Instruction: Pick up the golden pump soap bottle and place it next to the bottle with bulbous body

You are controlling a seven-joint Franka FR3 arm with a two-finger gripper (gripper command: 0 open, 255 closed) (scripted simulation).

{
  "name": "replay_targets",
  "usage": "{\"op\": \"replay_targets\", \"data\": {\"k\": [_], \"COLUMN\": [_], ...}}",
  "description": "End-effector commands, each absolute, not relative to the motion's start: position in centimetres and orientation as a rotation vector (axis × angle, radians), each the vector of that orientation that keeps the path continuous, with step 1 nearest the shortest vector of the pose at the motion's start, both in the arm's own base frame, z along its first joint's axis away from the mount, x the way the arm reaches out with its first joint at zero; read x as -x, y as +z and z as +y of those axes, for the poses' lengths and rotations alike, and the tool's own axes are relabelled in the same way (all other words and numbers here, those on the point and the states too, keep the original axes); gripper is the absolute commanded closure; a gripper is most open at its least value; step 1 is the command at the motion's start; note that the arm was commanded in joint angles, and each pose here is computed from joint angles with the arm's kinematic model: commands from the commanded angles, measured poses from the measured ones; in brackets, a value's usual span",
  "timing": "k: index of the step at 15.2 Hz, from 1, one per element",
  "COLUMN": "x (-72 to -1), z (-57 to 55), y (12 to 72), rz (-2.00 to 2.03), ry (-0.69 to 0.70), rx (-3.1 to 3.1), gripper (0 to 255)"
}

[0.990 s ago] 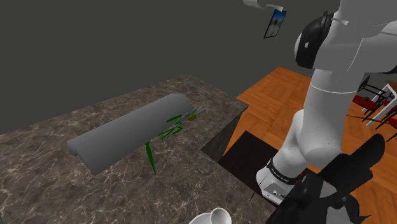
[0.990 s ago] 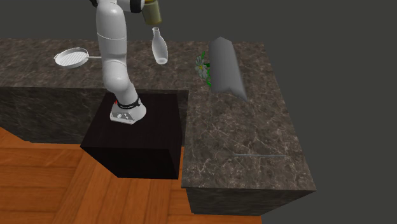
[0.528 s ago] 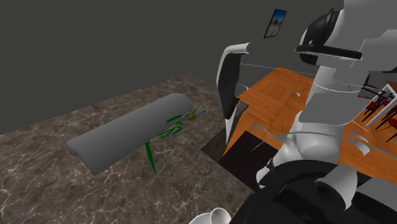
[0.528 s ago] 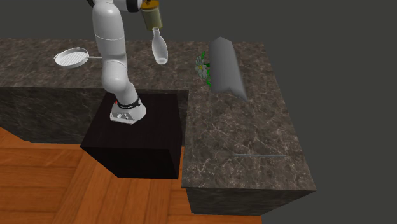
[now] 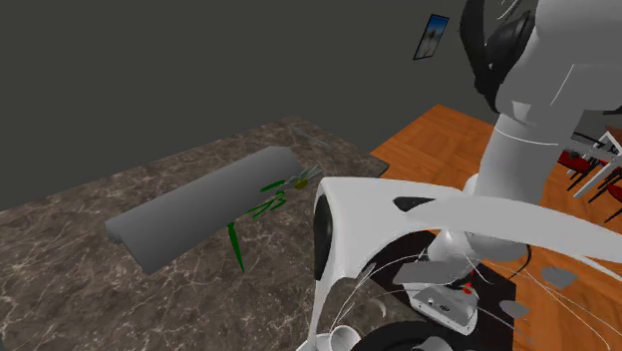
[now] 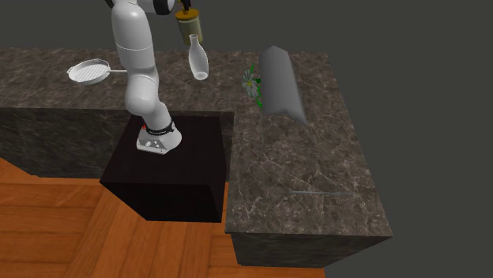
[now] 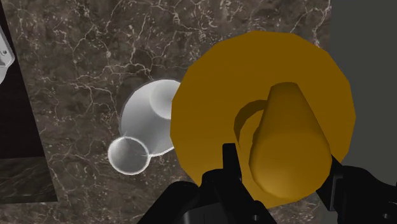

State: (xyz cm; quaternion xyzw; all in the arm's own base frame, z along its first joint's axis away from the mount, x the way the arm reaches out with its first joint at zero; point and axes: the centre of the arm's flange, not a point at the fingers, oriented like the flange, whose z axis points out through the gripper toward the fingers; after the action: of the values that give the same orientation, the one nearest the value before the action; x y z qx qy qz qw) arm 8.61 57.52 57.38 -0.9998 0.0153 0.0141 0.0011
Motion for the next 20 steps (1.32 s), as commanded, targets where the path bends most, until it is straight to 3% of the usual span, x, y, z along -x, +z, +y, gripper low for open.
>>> {"op": "replay_targets", "data": {"k": [1, 20], "x": [-8.6, -8.6], "z": [57.4, 57.4], "y": [56.2, 46.2], "rz": [0.048, 0.048], "ry": [0.044, 0.044], "rx": [3.138, 3.138], "gripper": [255, 255]}}
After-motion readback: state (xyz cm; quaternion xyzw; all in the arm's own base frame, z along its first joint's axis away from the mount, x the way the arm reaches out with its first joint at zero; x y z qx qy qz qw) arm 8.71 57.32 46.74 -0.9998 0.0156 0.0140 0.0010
